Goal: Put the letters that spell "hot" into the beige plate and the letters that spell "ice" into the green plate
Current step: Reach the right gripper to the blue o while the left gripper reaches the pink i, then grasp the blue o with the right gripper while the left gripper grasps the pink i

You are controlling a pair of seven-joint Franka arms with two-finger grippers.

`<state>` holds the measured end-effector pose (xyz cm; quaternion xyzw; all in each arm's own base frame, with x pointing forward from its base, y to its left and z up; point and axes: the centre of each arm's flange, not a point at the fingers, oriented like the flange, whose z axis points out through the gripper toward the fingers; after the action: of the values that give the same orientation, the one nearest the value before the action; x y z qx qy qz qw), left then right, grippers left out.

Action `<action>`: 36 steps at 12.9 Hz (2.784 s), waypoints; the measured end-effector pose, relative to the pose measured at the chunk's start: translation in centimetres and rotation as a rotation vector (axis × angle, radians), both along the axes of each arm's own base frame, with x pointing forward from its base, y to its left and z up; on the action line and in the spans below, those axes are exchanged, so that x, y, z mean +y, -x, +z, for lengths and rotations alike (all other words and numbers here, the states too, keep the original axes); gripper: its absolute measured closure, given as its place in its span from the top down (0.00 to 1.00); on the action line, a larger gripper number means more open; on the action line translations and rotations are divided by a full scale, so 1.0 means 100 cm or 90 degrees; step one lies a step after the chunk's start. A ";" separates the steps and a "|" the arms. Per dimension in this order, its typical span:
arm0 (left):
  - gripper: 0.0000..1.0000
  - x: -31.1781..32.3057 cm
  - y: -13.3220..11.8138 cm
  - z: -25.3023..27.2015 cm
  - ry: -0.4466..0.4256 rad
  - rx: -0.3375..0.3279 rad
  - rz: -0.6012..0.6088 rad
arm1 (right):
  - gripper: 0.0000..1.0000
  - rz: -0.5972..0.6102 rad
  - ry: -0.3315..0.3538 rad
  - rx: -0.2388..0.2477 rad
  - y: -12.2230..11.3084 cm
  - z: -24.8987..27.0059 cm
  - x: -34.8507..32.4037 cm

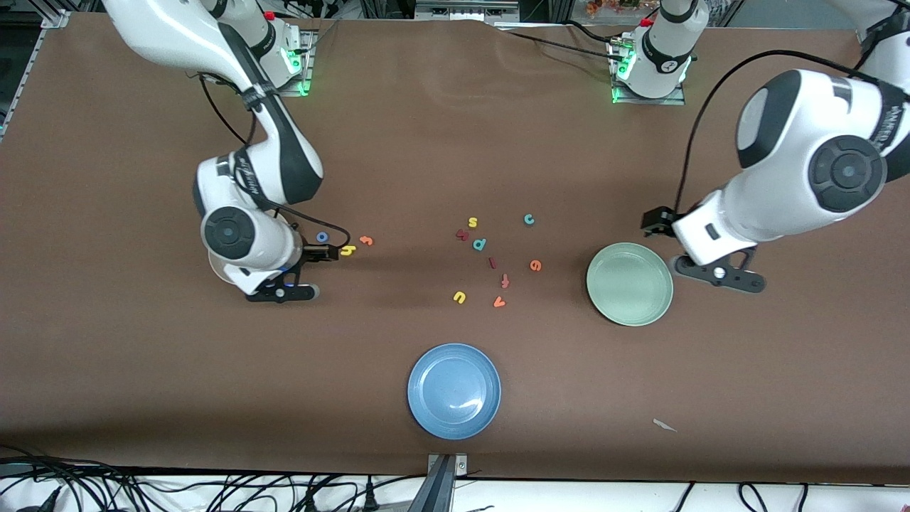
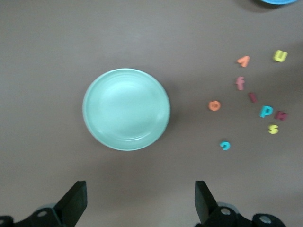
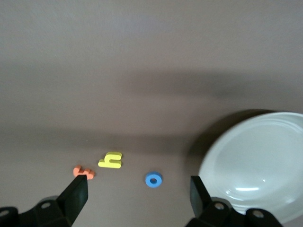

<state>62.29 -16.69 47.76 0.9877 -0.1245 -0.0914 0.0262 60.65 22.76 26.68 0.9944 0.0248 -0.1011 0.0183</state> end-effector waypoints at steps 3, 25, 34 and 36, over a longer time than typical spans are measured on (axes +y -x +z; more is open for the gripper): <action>1.00 -0.060 0.003 -0.028 -0.006 -0.010 0.021 | 0.96 0.002 0.010 0.026 0.021 -0.034 -0.008; 0.63 -0.244 0.046 -0.272 -0.010 0.035 0.280 | 0.54 0.016 0.008 0.030 0.070 -0.096 -0.019; 0.38 -0.256 0.056 -0.302 -0.020 0.026 0.261 | 0.28 0.019 0.006 0.027 0.070 -0.094 -0.016; 0.18 -0.255 0.055 -0.302 -0.020 0.025 0.262 | 0.28 0.011 0.007 0.026 0.066 -0.085 -0.016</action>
<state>56.75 -42.19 17.57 0.9906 0.0820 -0.1052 0.0313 54.03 21.17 18.22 0.9918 0.0335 -0.1212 0.0244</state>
